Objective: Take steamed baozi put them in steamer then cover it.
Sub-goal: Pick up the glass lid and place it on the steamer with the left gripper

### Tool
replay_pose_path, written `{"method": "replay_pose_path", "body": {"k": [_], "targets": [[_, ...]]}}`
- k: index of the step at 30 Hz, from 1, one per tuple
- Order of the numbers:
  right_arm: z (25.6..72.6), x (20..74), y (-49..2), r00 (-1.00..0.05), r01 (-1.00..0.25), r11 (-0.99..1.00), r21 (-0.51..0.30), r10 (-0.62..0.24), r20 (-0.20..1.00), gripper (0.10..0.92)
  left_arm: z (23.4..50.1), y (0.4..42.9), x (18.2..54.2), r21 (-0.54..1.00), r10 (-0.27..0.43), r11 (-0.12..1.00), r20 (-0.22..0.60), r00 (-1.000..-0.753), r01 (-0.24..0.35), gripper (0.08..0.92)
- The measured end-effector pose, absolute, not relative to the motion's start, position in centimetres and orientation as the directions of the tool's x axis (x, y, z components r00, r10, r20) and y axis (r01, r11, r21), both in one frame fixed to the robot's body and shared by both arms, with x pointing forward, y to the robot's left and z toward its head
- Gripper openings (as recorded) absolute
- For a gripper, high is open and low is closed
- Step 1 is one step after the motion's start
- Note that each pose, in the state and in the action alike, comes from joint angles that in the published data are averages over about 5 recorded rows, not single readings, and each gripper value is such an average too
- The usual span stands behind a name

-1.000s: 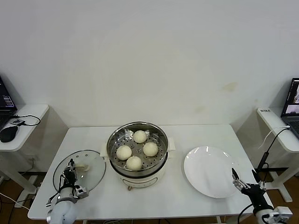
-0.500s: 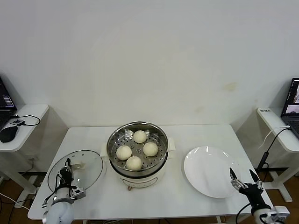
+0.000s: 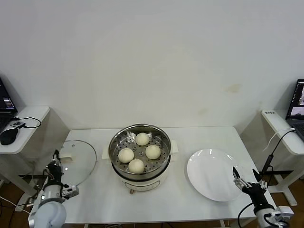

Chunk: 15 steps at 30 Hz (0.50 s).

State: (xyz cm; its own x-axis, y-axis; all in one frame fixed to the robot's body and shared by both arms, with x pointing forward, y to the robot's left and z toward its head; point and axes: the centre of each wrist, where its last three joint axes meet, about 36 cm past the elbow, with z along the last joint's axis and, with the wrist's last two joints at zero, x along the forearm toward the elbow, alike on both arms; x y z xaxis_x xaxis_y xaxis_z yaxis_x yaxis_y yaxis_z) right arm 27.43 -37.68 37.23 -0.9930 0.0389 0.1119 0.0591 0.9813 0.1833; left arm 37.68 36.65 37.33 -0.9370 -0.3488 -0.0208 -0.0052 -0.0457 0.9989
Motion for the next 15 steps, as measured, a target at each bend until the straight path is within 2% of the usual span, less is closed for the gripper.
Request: {"method": "replay_pose_path", "body": {"k": [9, 15], "targets": [[37.2, 27.7, -37.8, -0.993, 0.062, 0.98, 0.187, 0.042, 0.109, 0.823, 41.9, 37.0, 38.1, 0.994, -0.352, -0.102, -0.083, -0.932, -0.05, 0.146], [37.0, 27.9, -37.9, -0.993, 0.067, 0.98, 0.187, 0.047, 0.11, 0.823, 44.5, 35.3, 38.5, 0.994, -0.326, -0.076, -0.093, -0.941, -0.072, 0.146]]}}
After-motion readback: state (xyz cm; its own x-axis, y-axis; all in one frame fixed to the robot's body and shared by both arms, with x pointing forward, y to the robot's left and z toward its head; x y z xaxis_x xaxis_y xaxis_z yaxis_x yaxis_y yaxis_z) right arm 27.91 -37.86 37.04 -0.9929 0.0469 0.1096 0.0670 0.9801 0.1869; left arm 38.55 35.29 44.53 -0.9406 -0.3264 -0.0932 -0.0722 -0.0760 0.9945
